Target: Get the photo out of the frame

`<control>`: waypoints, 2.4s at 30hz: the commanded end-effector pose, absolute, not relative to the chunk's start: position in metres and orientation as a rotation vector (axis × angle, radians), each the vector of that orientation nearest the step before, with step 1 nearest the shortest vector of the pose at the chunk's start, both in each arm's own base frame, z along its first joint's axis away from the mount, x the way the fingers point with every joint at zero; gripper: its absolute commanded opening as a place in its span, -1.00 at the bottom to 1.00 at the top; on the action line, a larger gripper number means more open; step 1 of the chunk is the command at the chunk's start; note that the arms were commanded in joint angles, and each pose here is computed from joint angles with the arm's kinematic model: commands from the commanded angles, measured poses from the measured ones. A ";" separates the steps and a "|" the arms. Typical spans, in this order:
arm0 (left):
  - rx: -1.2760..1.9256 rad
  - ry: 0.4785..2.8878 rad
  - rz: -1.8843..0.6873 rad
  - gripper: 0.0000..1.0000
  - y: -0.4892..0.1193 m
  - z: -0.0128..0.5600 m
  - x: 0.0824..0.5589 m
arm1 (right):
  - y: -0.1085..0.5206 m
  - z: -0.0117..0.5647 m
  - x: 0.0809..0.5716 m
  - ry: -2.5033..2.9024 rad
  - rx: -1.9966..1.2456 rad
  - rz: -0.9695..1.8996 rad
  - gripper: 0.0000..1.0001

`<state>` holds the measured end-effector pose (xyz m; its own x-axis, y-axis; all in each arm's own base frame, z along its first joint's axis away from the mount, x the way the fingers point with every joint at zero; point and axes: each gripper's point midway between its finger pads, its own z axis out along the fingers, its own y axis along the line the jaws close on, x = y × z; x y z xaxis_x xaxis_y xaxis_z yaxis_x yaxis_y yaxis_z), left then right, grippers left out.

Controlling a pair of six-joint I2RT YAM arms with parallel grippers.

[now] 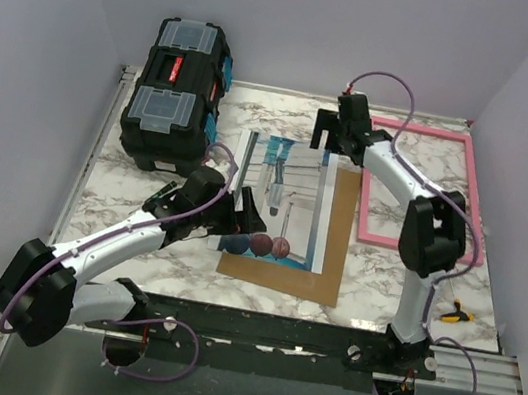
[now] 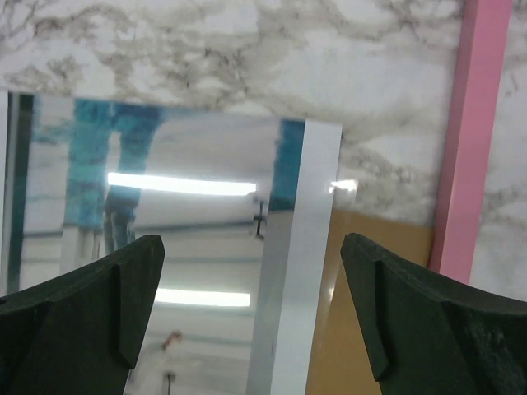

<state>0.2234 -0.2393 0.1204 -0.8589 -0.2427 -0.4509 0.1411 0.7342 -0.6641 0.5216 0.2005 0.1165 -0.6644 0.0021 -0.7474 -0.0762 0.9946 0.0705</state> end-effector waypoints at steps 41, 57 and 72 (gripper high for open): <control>-0.070 2.412 -1.105 0.83 -0.244 0.131 0.224 | 0.177 0.031 0.225 2.538 0.531 0.753 0.18; -0.050 2.467 -1.042 0.76 -0.270 0.095 0.238 | 0.147 0.106 0.370 2.291 0.370 0.463 0.77; -0.029 2.504 -0.910 0.54 -0.284 0.053 0.234 | 0.164 0.066 0.548 2.308 0.078 0.845 0.63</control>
<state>0.2246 -0.2876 0.0671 -0.9036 -0.1618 -0.3966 0.1506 0.7468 -0.6477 0.5398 0.1596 0.0726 -0.7379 0.3451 -0.5800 -0.0698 0.8158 0.5741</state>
